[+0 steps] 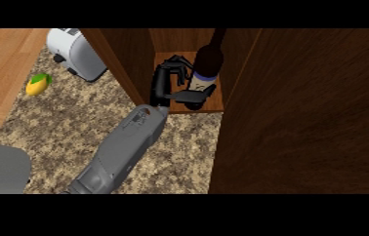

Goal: Pick up the wine, place it into the cabinet and close the cabinet

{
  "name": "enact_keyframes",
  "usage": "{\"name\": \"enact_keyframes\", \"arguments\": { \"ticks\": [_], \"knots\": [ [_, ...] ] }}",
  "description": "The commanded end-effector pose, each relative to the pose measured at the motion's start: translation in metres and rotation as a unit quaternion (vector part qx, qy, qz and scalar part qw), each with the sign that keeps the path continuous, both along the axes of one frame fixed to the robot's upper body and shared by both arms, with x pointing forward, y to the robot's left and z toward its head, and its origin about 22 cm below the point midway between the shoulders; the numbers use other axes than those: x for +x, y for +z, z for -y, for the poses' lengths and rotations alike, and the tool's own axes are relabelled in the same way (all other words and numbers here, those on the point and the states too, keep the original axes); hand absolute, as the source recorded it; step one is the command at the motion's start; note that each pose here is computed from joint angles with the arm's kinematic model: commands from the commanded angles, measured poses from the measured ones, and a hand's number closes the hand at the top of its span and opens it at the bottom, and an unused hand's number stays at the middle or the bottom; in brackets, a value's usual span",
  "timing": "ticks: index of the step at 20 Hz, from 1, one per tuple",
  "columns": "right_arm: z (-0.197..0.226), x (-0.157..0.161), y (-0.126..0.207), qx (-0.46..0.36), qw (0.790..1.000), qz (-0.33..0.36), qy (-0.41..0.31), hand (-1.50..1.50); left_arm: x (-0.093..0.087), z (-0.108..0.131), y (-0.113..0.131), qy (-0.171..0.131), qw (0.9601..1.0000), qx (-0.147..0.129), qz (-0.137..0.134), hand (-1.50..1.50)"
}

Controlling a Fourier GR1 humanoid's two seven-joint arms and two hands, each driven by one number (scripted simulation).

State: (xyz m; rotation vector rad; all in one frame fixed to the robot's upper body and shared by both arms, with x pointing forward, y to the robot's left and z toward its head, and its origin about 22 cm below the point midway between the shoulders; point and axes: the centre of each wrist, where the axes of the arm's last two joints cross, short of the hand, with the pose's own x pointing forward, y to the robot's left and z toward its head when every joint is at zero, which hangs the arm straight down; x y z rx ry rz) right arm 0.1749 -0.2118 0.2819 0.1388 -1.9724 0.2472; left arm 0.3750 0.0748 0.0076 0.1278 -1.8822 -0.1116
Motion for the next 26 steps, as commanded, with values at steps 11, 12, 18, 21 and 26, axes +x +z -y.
{"name": "enact_keyframes", "arguments": {
  "ticks": [11,12,18,21,26],
  "knots": [
    [0.001,-0.016,0.003,0.012,0.999,0.007,0.031,-1.50,0.022,-0.021,-0.009,0.031,0.9978,-0.058,0.003,1.50],
    [-0.001,-0.019,-0.002,0.010,0.999,0.017,0.043,-1.50,0.014,-0.029,-0.024,0.045,0.9963,-0.073,-0.003,1.50],
    [-0.003,-0.018,0.001,0.010,0.999,0.019,0.033,-1.50,0.024,-0.033,-0.023,0.052,0.9968,-0.060,-0.011,1.50],
    [0.002,-0.010,0.008,0.010,0.999,0.008,0.039,-1.50,0.038,-0.029,-0.004,0.049,0.9970,-0.058,-0.015,1.50],
    [-0.010,-0.004,0.006,0.019,0.999,0.016,0.037,-1.50,0.046,-0.026,0.007,0.084,0.9962,-0.022,-0.002,1.50]
  ]
}}
